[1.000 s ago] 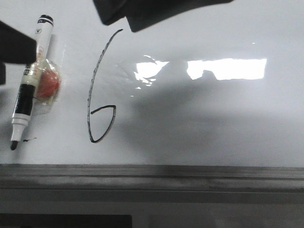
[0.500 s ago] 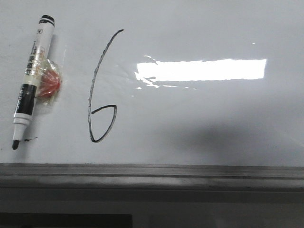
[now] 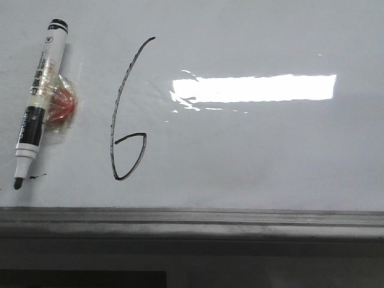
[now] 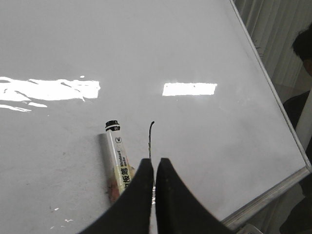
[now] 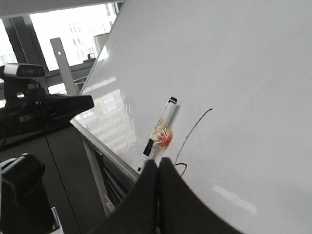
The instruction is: Write number 6 on whiteboard
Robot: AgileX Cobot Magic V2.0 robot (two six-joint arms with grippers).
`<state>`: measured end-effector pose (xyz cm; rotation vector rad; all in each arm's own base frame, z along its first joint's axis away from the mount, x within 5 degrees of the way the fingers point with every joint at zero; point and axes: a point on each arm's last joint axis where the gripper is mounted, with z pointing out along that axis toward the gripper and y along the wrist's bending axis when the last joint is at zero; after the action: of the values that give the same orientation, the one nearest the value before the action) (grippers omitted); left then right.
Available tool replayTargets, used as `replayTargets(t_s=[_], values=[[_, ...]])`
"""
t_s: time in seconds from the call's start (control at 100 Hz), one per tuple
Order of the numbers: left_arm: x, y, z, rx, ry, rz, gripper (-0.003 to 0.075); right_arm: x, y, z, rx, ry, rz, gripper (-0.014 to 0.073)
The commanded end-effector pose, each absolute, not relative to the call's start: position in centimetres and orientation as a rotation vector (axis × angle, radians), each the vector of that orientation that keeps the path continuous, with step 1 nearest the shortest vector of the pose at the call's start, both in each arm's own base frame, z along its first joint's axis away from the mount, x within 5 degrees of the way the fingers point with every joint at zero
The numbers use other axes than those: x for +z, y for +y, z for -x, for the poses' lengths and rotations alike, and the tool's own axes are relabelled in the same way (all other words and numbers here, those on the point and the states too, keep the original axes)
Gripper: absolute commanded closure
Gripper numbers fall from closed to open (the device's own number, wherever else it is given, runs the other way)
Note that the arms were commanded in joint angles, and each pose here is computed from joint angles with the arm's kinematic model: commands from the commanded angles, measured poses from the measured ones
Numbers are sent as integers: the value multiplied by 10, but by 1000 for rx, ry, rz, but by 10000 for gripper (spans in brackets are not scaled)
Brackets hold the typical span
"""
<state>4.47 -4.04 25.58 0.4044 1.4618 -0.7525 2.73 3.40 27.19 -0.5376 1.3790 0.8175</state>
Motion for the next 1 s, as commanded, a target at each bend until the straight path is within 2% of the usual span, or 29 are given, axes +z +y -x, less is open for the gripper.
replayTargets(t_s=[0.0, 0.51, 0.67, 0.75, 0.88, 0.99], values=[[272, -39, -43, -772, 1365, -380, 739, 283, 27, -23, 821, 1257, 491, 660], [271, -39, -44, -772, 1367, -380, 739, 282, 26, -21, 823, 1248, 488, 660], [270, -38, -45, -808, 1397, -317, 739, 282, 26, -21, 823, 1248, 488, 660], [268, -36, -47, -728, 1410, -314, 739, 282, 26, -21, 823, 1248, 488, 660], [266, -30, -52, -464, 1403, -345, 739, 282, 26, -21, 823, 1248, 488, 660], [256, -22, -55, -323, 1423, -261, 739, 282, 26, -21, 823, 1248, 488, 660]])
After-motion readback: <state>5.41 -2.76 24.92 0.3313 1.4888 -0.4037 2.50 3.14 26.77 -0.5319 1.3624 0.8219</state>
